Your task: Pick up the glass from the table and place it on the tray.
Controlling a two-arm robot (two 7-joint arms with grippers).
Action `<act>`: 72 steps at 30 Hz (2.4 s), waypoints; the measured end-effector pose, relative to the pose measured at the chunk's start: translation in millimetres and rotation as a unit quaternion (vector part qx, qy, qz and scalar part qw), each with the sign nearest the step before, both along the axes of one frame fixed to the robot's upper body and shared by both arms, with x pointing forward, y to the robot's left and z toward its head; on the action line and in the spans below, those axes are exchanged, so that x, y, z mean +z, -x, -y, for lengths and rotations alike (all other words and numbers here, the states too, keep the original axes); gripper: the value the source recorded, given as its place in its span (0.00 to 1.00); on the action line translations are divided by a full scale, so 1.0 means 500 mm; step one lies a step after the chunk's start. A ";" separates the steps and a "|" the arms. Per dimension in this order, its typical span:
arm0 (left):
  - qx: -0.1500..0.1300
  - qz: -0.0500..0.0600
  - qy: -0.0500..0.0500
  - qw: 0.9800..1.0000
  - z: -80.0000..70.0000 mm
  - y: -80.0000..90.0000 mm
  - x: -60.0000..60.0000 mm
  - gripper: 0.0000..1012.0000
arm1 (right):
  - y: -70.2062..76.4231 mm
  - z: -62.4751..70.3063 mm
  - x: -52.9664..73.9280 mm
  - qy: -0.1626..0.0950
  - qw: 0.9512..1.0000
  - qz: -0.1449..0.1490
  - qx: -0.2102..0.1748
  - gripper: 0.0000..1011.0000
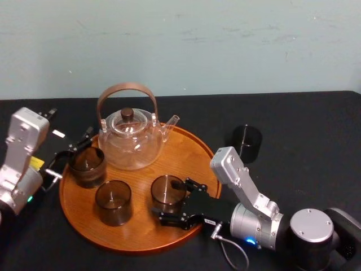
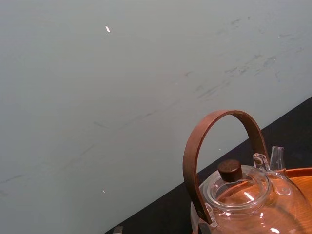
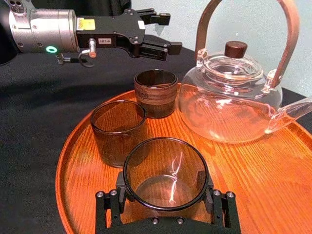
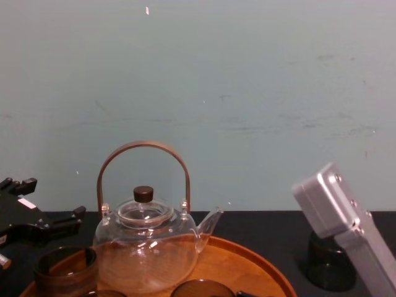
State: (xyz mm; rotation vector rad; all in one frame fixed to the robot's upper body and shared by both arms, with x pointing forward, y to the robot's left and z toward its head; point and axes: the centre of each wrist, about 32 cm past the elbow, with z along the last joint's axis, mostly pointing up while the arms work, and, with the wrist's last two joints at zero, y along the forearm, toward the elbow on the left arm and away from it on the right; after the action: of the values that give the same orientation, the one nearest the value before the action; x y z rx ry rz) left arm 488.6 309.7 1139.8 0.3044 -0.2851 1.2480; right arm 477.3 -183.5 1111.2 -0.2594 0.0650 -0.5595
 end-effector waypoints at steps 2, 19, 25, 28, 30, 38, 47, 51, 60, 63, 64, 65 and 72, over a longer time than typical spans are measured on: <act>0.000 0.000 0.000 1.000 0.000 0.000 0.000 0.99 | -0.002 -0.001 -0.001 0.002 1.000 0.000 0.000 0.90; 0.000 0.000 0.000 1.000 0.000 0.000 0.000 0.99 | -0.004 -0.004 -0.006 0.011 1.000 0.002 -0.001 0.90; 0.000 0.000 0.000 1.000 0.000 0.000 0.000 0.99 | -0.004 -0.004 -0.006 0.010 1.000 0.002 -0.001 0.89; 0.000 0.000 0.000 1.000 0.000 0.000 0.000 0.99 | -0.004 -0.004 -0.006 0.010 1.000 0.002 -0.001 0.91; 0.000 0.000 0.000 1.000 0.000 0.000 0.000 0.99 | -0.004 -0.004 -0.006 0.010 1.000 0.002 -0.001 0.94; 0.000 0.000 0.000 1.000 0.000 0.000 0.000 0.99 | -0.004 -0.003 -0.005 0.009 1.000 0.002 -0.001 0.99; 0.000 0.000 0.000 1.000 0.000 0.000 0.000 0.99 | 0.001 0.003 0.002 -0.006 1.000 0.018 -0.003 0.99; 0.000 0.000 0.000 1.000 0.000 0.000 0.000 0.99 | 0.006 0.010 0.016 -0.014 0.999 0.038 -0.002 0.99; 0.000 0.000 0.000 1.000 0.000 0.000 0.000 0.99 | 0.029 0.029 0.048 -0.032 0.996 0.083 -0.001 0.99; 0.000 0.000 0.000 1.000 0.000 0.000 0.000 0.99 | 0.034 0.036 0.053 -0.036 0.996 0.087 -0.003 0.99; 0.000 0.000 0.000 1.000 0.000 0.000 0.000 0.99 | 0.037 0.042 0.054 -0.037 0.995 0.089 -0.007 0.99; 0.000 0.000 0.000 1.000 0.000 0.000 0.000 0.99 | 0.038 0.046 0.055 -0.038 0.995 0.089 -0.010 0.99; 0.000 0.000 0.000 1.000 0.000 0.000 0.000 0.99 | 0.051 0.095 0.053 -0.036 0.994 0.089 -0.053 0.99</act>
State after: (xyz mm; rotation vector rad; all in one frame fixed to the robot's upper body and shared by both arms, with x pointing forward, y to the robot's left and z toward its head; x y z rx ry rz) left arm 488.6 309.7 1139.8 0.3045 -0.2850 1.2480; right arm 451.7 -230.8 1137.8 -0.1361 -0.0743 -0.6829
